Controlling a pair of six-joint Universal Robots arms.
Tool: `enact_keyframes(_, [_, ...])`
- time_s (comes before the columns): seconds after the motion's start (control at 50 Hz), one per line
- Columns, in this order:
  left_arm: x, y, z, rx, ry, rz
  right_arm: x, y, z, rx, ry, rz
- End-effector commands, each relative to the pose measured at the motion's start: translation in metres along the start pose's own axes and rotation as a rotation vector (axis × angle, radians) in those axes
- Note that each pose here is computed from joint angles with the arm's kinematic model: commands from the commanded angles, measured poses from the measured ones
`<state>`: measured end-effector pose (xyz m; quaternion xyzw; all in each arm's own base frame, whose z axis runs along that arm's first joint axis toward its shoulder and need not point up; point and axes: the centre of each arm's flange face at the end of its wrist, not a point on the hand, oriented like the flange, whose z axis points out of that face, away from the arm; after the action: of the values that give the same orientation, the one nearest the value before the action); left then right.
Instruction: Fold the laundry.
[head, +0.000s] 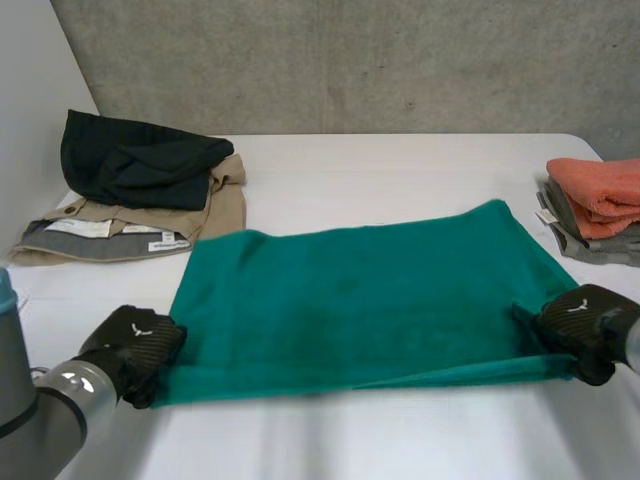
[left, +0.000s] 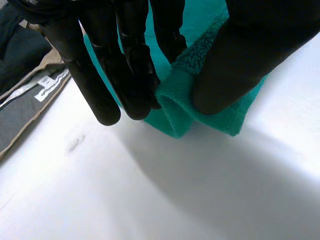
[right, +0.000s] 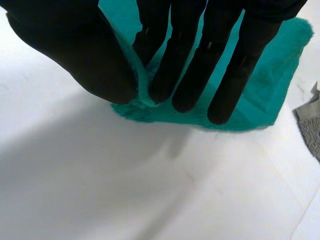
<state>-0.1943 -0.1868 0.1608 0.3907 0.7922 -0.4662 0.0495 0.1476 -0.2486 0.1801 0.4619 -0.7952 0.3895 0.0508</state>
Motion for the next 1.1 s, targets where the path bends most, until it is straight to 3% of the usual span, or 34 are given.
enact_keyframes(0.02, [-0.01, -0.016, 0.004, 0.104, -0.032, -0.005, 0.005, 0.005, 0.013, 0.062, -0.011, 0.043])
enact_keyframes(0.32, [0.007, -0.023, 0.0, 0.151, 0.013, 0.005, 0.033, -0.017, 0.008, 0.178, 0.11, 0.025])
enact_keyframes(0.6, [0.013, -0.018, -0.004, 0.14, 0.028, 0.008, 0.022, -0.036, 0.034, 0.363, -0.075, -0.315])
enact_keyframes(0.76, [0.013, -0.014, -0.007, 0.13, 0.027, 0.004, 0.007, -0.031, 0.053, 0.345, -0.197, -0.39])
enact_keyframes(1.0, [0.01, -0.017, -0.006, 0.141, 0.018, 0.003, -0.003, -0.02, 0.067, 0.338, -0.217, -0.431])
enact_keyframes(1.1, [0.007, -0.02, -0.006, 0.151, 0.005, 0.003, 0.004, -0.02, 0.072, 0.347, -0.156, -0.432])
